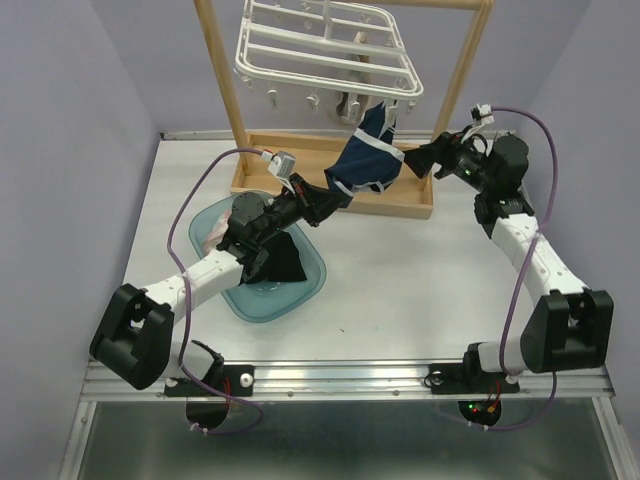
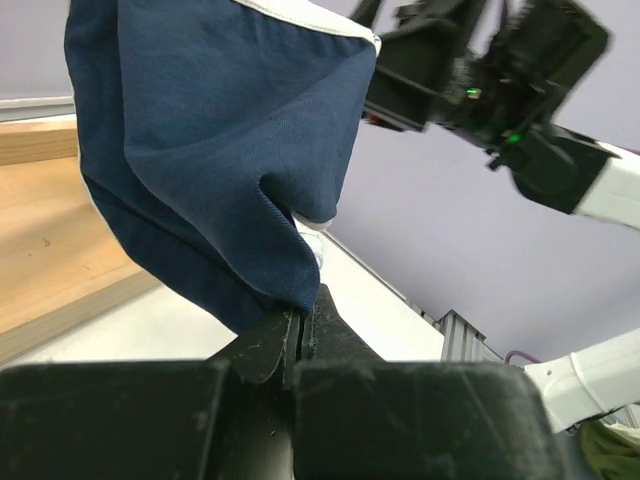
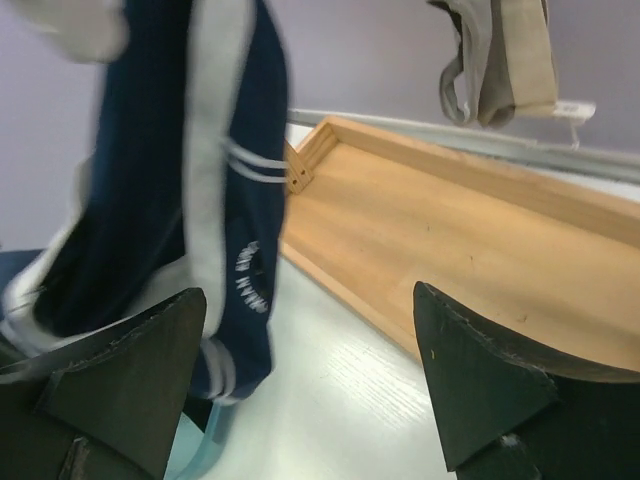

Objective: Remove the underwear clipped to the hanger

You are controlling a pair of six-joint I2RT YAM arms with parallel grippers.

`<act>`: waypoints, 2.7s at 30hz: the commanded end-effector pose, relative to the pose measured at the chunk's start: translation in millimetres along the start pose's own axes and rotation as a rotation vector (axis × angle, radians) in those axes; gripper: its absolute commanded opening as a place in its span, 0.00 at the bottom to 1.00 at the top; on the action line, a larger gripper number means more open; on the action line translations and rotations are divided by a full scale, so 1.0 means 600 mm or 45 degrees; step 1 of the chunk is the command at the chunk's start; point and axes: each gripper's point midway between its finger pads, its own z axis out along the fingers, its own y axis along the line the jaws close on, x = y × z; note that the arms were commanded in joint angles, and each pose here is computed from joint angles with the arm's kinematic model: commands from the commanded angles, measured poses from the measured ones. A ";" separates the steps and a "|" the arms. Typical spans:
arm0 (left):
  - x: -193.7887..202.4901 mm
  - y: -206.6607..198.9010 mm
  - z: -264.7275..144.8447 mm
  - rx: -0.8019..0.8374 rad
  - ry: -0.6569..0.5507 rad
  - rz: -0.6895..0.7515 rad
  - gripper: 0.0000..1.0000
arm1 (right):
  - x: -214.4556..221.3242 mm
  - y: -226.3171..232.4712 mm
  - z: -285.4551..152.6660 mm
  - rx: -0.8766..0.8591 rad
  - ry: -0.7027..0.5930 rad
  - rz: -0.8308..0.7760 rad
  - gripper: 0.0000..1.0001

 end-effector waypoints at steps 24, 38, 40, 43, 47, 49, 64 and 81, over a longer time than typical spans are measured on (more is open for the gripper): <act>-0.030 -0.036 0.001 0.107 -0.037 0.053 0.00 | -0.067 0.065 0.086 -0.472 -0.092 0.277 0.81; -0.044 -0.032 -0.006 0.070 -0.077 0.060 0.00 | -0.062 0.083 0.105 -0.526 -0.079 0.276 0.01; -0.053 -0.024 -0.010 0.034 -0.104 0.063 0.06 | -0.071 0.082 0.090 -0.496 -0.113 0.245 0.01; -0.078 -0.004 -0.031 -0.064 -0.189 0.082 0.31 | -0.086 0.068 0.056 -0.411 -0.174 0.192 0.01; -0.107 0.002 -0.052 -0.144 -0.267 0.131 0.56 | -0.105 0.059 0.018 -0.299 -0.216 0.101 0.01; -0.115 0.002 -0.059 -0.171 -0.279 0.160 0.62 | -0.112 0.068 -0.002 -0.251 -0.226 0.026 0.01; -0.099 -0.055 -0.067 0.010 -0.206 0.296 0.79 | -0.111 0.161 -0.064 -0.344 -0.111 -0.206 0.01; -0.087 -0.139 0.022 0.192 -0.180 0.432 0.84 | -0.080 0.241 -0.033 -0.524 -0.034 -0.154 0.00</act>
